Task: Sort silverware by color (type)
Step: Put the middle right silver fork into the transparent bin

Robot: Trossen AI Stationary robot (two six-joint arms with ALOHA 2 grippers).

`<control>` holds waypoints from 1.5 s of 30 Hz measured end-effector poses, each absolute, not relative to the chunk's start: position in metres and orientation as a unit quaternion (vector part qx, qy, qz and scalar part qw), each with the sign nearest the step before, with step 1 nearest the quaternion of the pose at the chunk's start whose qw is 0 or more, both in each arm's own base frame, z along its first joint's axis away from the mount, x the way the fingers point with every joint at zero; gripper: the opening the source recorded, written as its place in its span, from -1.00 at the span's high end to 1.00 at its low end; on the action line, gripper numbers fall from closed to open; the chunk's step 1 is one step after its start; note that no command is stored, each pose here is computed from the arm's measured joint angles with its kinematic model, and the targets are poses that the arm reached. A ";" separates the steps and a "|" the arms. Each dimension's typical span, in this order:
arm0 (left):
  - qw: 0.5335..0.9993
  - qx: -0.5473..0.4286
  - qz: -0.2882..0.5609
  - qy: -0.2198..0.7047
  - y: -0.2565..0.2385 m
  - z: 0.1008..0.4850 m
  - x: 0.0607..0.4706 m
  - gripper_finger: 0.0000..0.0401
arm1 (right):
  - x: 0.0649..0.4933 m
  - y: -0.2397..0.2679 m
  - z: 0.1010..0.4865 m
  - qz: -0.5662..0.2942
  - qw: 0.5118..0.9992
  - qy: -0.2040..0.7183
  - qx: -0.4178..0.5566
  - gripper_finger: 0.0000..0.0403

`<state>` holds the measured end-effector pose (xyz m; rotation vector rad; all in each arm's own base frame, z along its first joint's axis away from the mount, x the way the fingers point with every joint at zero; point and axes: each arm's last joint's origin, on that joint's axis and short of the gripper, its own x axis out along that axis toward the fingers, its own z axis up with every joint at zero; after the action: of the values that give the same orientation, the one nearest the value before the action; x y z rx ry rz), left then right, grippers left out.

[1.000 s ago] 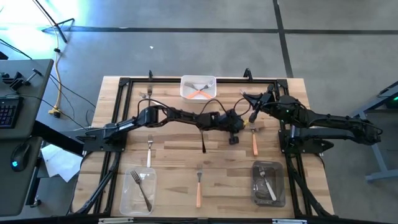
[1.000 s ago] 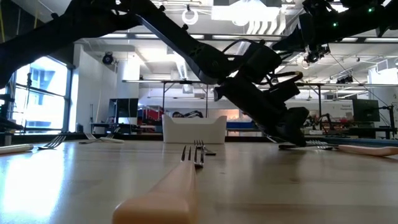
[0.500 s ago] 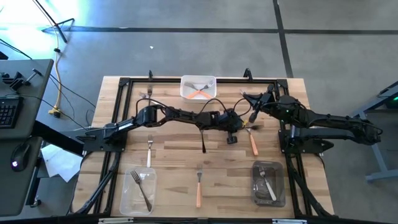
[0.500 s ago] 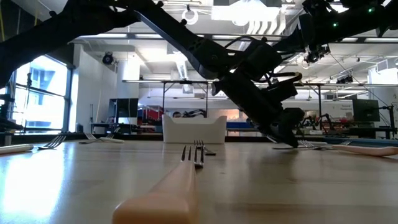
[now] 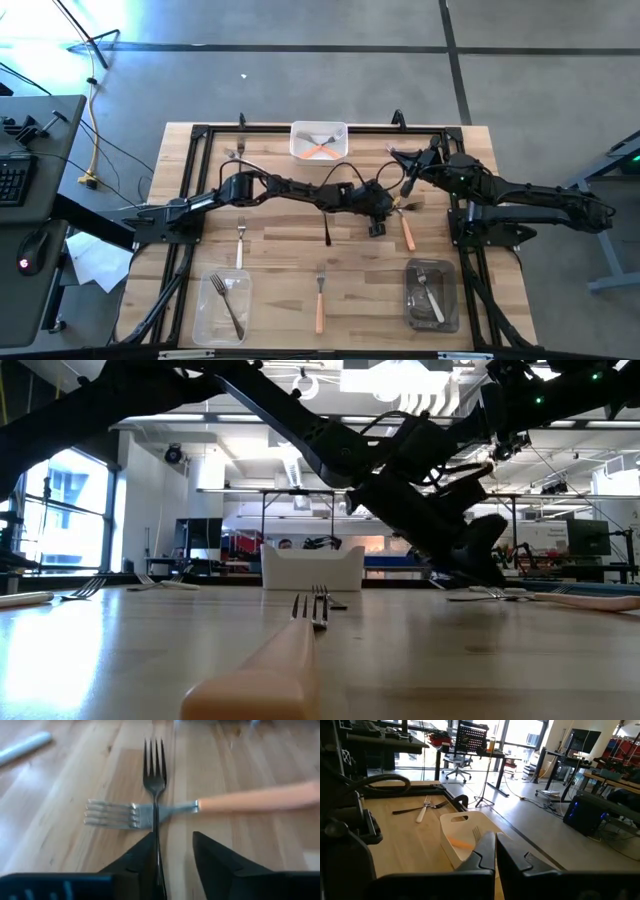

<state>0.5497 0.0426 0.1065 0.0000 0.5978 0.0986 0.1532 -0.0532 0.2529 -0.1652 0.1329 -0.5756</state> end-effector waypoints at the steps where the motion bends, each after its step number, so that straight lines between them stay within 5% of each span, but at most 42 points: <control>1: 0.956 -0.003 0.051 0.289 0.044 0.107 0.550 0.34 | 0.153 -0.053 0.253 -0.283 0.953 0.065 -0.081 1.00; 21: 0.954 -0.011 0.054 0.296 0.057 0.081 0.551 0.32 | 0.153 -0.053 0.253 -0.281 0.954 0.064 -0.083 1.00; 31: 0.944 0.002 0.048 0.327 0.059 0.075 0.548 0.93 | 0.153 -0.053 0.253 -0.281 0.954 0.065 -0.085 1.00; 45: 0.930 0.027 0.056 0.362 0.054 0.090 0.541 0.98 | 0.153 -0.053 0.252 -0.280 0.953 0.072 -0.087 1.00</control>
<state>0.5414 0.0541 0.0902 0.0556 0.7417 0.1147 0.1531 -0.0530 0.2520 -0.1774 0.1460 -0.5697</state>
